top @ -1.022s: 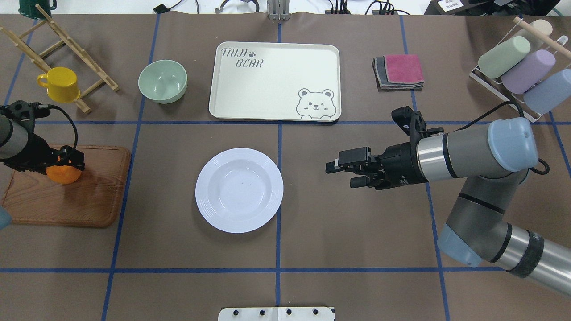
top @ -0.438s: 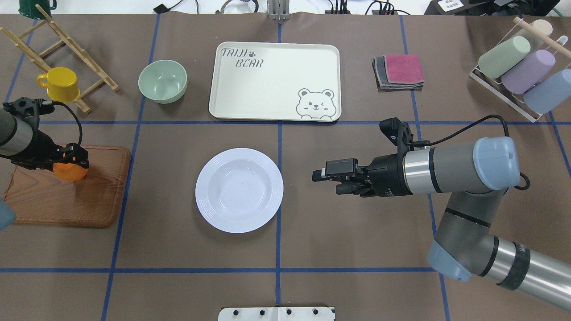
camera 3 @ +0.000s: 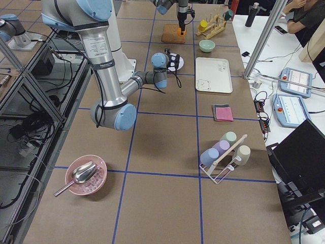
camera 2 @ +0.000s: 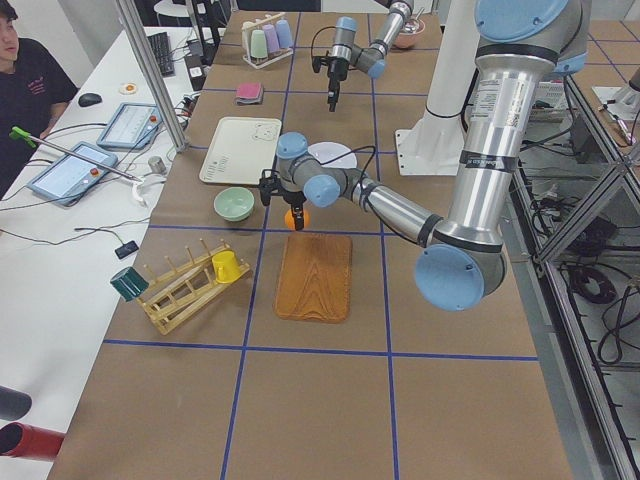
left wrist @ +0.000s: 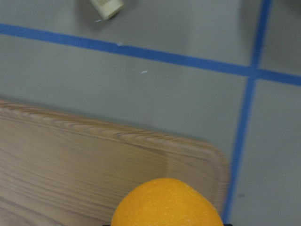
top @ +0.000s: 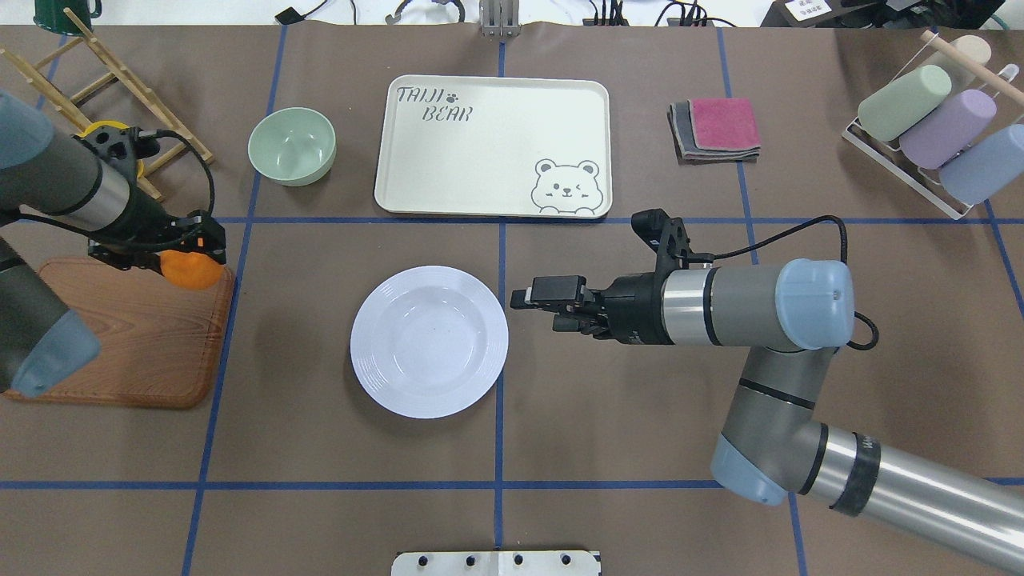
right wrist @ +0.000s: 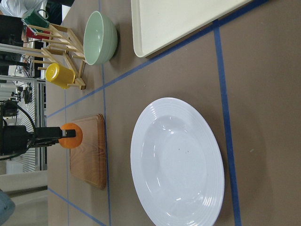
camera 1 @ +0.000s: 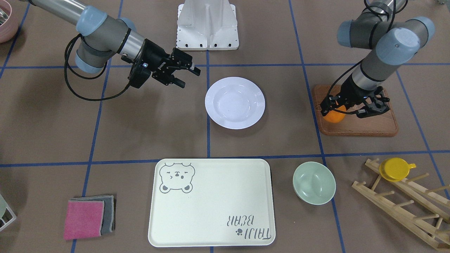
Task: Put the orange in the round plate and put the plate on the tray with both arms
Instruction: 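Carry the orange toward the plate while the right gripper reaches the rim, then lower the orange onto the white plate and open the left gripper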
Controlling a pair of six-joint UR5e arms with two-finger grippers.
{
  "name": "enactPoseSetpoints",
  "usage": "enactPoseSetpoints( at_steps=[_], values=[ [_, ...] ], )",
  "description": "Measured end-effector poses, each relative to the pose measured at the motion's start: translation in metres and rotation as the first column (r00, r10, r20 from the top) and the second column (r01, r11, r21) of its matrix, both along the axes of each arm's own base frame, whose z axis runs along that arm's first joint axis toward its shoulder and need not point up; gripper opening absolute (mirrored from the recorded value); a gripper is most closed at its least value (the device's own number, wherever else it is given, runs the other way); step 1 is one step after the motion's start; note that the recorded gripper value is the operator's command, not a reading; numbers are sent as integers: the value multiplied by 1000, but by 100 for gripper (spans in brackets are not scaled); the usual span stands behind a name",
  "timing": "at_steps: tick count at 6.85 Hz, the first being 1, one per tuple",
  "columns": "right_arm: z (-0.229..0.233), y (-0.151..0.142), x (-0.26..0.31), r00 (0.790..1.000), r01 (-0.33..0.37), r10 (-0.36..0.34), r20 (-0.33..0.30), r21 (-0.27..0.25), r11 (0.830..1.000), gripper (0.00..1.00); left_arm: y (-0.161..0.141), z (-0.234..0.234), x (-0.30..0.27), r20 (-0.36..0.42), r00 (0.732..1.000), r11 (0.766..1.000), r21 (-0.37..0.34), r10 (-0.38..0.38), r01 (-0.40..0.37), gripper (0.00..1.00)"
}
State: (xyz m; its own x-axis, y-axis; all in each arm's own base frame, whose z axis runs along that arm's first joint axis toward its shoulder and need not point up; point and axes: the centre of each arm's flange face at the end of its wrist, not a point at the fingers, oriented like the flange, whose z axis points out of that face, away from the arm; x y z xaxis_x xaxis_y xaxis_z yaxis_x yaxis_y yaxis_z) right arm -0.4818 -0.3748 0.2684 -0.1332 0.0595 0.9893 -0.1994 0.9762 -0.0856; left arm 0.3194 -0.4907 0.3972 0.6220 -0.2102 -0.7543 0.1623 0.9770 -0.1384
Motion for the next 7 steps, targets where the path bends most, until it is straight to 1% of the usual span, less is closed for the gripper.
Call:
enactPoseSetpoints(
  at_steps=[2,3,5,7],
  values=[
    [-5,-11,-28,999,-52,52,-12,7,999,95,9,-63,54,-53,999,999,-39,-7,5,72],
    [2,-14,-39,997,-66,67,-35,18,998,95,22,-85,82,-69,998,999,-46,-4,0,72],
    [14,-5,-61,995,-75,76,-65,21,997,95,47,-110,124,-77,997,1000,-27,12,-14,73],
    [21,14,-79,995,-61,62,-79,17,998,95,68,-128,152,-96,994,999,-24,44,-46,77]
  ],
)
